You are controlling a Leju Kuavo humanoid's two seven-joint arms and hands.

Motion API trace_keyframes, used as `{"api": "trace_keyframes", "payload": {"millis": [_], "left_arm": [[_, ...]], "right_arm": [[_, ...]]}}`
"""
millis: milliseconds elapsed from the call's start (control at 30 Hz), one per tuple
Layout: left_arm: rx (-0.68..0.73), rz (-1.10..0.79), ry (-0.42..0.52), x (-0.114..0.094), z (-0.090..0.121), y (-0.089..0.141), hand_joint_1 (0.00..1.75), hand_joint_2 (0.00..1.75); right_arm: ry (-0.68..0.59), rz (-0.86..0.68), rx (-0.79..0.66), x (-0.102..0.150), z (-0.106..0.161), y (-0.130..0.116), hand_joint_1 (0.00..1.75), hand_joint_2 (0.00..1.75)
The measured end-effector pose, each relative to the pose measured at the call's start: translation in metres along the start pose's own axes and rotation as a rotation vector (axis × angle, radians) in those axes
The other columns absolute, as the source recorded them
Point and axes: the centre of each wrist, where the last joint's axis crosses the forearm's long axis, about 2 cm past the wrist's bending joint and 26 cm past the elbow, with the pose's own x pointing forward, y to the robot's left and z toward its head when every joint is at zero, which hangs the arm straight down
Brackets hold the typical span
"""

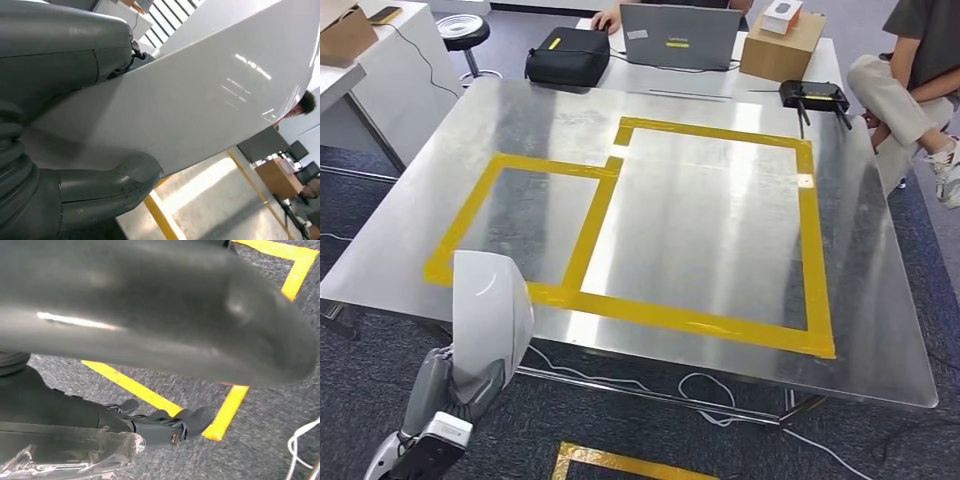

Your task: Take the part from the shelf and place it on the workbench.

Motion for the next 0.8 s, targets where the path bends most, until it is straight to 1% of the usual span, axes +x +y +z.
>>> {"api": "trace_keyframes", "payload": {"millis": [400, 567, 667, 800], "left_arm": [[-0.010, -0.019, 0.002, 0.001, -0.001, -0.001, 1.68, 1.75], [-0.037, -0.041, 0.003, 0.002, -0.004, -0.005, 1.68, 1.75], [-0.065, -0.062, -0.010, 0.004, -0.018, -0.014, 1.68, 1.75], [-0.118, -0.089, -0.065, 0.006, -0.050, -0.034, 1.68, 1.75]], "right_arm": [[-0.002, 0.002, 0.002, 0.002, -0.001, 0.000, 0.00, 0.00], [0.007, 0.009, 0.010, 0.002, -0.001, 0.000, 0.00, 0.00], [0.019, 0.024, 0.021, 0.003, -0.001, 0.000, 0.00, 0.00], [0.025, 0.056, 0.043, 0.007, -0.003, -0.001, 0.00, 0.00]]}}
